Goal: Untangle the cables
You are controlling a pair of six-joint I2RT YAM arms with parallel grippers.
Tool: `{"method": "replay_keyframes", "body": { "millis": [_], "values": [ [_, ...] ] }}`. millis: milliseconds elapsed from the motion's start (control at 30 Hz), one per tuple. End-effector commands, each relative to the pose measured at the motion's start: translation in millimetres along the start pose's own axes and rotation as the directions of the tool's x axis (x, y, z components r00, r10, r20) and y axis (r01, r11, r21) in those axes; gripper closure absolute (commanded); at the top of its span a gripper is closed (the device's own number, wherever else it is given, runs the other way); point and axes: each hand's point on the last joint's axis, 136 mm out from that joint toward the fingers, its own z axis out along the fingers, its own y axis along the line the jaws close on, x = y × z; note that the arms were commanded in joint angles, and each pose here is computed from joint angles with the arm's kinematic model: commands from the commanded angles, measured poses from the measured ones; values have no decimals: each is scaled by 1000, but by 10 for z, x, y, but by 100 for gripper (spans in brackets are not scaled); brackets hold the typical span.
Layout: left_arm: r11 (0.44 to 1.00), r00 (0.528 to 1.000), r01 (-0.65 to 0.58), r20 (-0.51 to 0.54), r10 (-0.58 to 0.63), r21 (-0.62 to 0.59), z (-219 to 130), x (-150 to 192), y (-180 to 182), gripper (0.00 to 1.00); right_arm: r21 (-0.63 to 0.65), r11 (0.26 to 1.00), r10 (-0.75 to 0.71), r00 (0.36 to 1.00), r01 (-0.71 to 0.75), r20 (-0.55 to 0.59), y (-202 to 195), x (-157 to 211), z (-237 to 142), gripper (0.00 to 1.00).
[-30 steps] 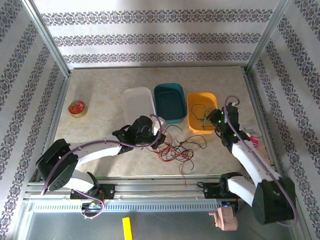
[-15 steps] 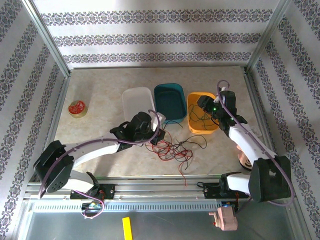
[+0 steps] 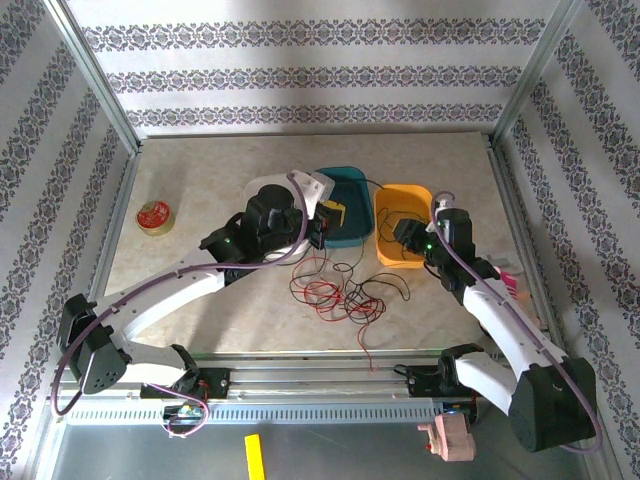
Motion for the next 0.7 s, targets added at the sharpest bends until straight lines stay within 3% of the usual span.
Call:
{"method": "replay_keyframes", "body": {
  "millis": [0,167,400,500,667],
  "values": [
    [999,992,-46,119,47,-14,-87,-494,-32,100,56,998,-4,999,1,51,-122,-13,-75,53],
    [994,974,-57,215,75,-91,-135,-993,-2,100,81,997,-14,998,8,66,-190,6,-129,53],
    [970,965,-38,243,98,-240,-65,-1524,238,100,79,997,-24,999,21,41,-178,40,-155,53],
    [955,975,40,222,27,-292,19,-1674,525,100,86,996,-37,998,33,47,-168,2,-192,53],
    [940,974,214,134,-184,-267,329,-1701,968,100,76,996,-41,998,36,55,-150,-47,-222,54]
  ]
}}
